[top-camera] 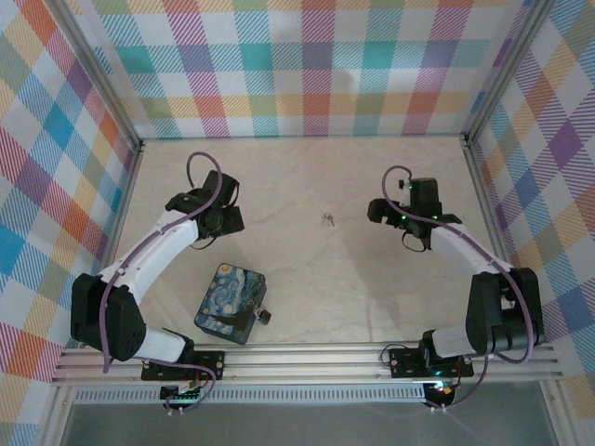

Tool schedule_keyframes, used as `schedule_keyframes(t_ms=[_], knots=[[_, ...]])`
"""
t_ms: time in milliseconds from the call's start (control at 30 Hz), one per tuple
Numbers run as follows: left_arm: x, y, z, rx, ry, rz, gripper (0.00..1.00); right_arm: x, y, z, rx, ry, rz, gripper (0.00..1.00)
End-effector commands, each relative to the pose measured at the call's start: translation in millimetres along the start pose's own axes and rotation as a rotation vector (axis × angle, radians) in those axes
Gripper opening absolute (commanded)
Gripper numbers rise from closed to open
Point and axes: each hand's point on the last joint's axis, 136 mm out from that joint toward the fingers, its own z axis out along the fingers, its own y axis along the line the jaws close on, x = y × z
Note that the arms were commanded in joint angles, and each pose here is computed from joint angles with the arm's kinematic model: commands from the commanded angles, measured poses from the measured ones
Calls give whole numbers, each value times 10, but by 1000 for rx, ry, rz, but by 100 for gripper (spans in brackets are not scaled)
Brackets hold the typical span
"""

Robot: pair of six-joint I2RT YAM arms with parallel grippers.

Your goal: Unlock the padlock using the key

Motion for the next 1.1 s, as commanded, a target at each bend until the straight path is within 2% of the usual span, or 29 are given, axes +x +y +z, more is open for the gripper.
schedule_keyframes(t_ms=[0,167,333,500,633,800,1067], knots=[[393,267,-356,-48,133,-5,81,165,111,-28,-20,93,23,97],[787,314,-459,-23,222,0,73,213,165,-80,-38,86,35,96],[1213,372,-345,-35,329,-3,62,193,142,-91,-17,62,64,96],[1565,133,-200,46,392,-5,62,153,184,-71,-16,62,59,97],[1716,-124,-39,98,411,-5,62,155,227,-50,-26,73,50,97],[1653,-357,173,94,394,-15,64,196,219,-47,-22,90,36,98],[949,-1021,460,83,287,-21,68,307,300,4,-80,133,38,97]])
